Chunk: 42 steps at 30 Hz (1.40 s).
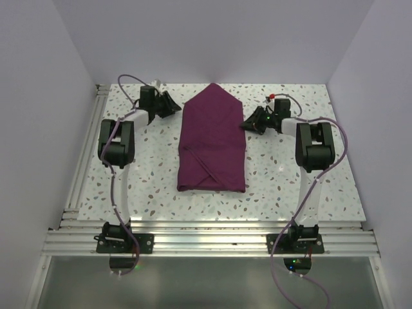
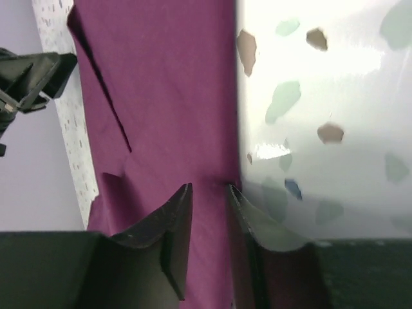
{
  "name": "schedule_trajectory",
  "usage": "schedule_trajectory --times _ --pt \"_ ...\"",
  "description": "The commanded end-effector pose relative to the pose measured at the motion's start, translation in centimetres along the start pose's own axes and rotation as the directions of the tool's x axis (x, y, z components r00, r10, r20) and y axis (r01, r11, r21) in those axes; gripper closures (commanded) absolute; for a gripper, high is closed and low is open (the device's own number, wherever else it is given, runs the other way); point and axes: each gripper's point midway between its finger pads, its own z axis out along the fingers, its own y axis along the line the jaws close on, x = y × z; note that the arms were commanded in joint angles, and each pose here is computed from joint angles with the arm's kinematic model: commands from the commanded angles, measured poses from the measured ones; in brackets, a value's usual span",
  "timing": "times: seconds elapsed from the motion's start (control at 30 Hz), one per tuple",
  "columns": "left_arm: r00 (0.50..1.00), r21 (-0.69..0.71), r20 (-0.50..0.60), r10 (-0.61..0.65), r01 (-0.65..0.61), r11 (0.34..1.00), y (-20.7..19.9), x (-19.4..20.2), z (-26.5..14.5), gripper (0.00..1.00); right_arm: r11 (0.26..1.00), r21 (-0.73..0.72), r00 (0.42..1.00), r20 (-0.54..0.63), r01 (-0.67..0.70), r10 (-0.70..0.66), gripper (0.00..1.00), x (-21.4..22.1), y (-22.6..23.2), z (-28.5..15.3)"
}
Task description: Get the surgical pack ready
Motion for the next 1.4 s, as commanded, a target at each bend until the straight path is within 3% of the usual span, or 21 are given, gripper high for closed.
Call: schedule_trajectory --times 0.0,0.37,0.7,1.1,1.37 --pt "1.0 0.102 0.023 0.018 -0.02 0.995 -2.4 -1.1 -1.5 0.51 1.0 0.016 1.0 -0.003 0.0 0.0 0.66 -1.5 -0.2 1.1" --pt "0.998 0.112 -0.067 0.012 -0.004 0.994 -1.2 3.1 -0.6 0.48 0.995 0.104 1.0 -0.001 0.003 -0.003 0.55 -2.6 -2.3 2.3" --pt "0.996 0.122 -0.081 0.021 -0.011 0.992 -1.9 3.1 1.5 0.52 0.99 0.138 0.998 0.06 0.028 -0.037 0.52 -6.4 -2.5 3.5" --pt "0.994 0.105 -0.105 0.009 0.002 0.994 -1.0 3.6 3.9 0.62 0.997 0.07 0.999 0.048 -0.018 0.015 0.57 -7.8 -2.3 7.1" --pt "0.995 0.098 -0.099 0.0 0.009 0.995 -0.6 3.3 4.7 0.87 0.997 0.042 0.997 0.04 -0.062 0.06 0.68 -7.7 -2.9 9.1"
